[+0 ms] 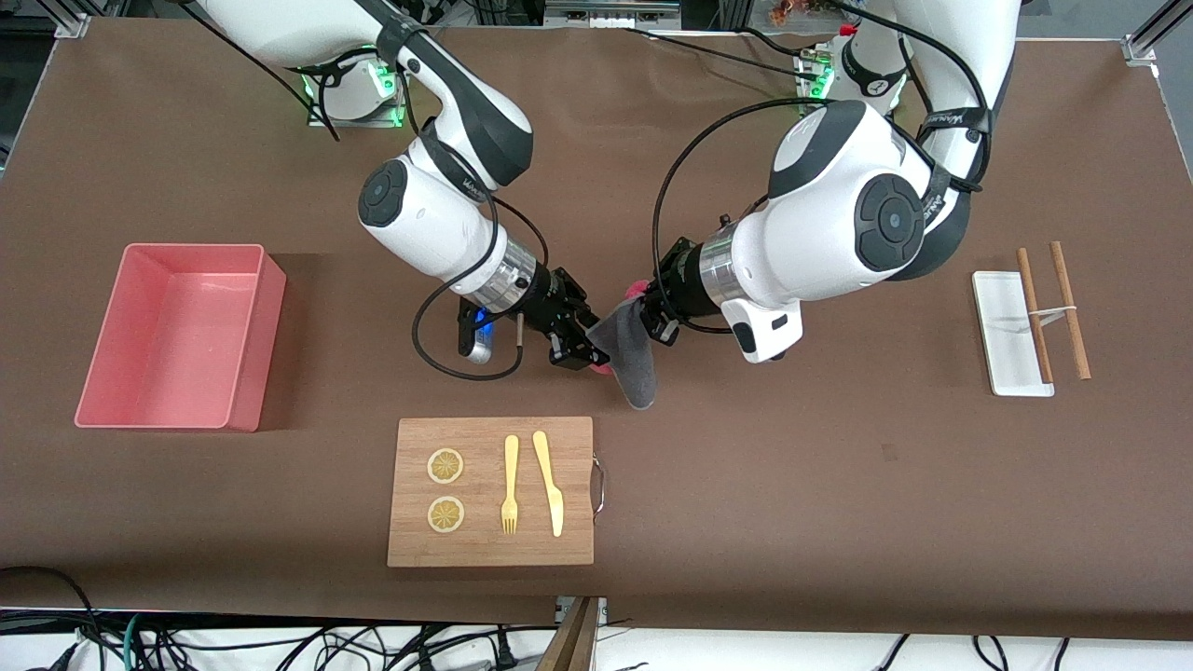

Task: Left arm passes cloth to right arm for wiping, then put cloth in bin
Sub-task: 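Carry the cloth toward the right gripper while the right gripper reaches it, then grasp the cloth with the right gripper while the left gripper releases it, then move the cloth toward the pink bin while the left gripper withdraws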

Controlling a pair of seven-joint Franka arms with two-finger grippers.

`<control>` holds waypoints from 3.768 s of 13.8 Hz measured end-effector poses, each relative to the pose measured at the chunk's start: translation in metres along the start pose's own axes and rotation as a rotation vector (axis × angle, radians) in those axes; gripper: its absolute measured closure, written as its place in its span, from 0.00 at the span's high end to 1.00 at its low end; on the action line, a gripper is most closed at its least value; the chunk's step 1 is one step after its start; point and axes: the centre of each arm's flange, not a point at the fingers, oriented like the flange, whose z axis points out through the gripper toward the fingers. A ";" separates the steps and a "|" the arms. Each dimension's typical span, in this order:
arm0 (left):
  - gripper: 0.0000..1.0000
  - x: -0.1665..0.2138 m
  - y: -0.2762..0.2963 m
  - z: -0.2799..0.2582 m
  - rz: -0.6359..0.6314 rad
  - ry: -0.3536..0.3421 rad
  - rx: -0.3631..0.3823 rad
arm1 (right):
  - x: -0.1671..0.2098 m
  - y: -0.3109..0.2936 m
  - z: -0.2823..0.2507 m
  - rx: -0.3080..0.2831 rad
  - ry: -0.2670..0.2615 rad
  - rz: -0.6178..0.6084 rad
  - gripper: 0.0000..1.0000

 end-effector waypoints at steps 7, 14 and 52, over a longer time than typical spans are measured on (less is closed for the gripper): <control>0.03 0.000 0.000 0.000 -0.001 0.000 -0.001 | -0.001 -0.004 -0.004 0.032 -0.006 -0.030 0.02; 0.16 0.004 0.001 -0.002 -0.003 0.005 -0.006 | 0.000 -0.010 -0.010 0.050 -0.009 -0.037 0.02; 1.00 0.246 -0.155 -0.212 1.475 0.458 0.408 | 0.325 0.077 -0.019 -0.867 0.181 -0.733 0.02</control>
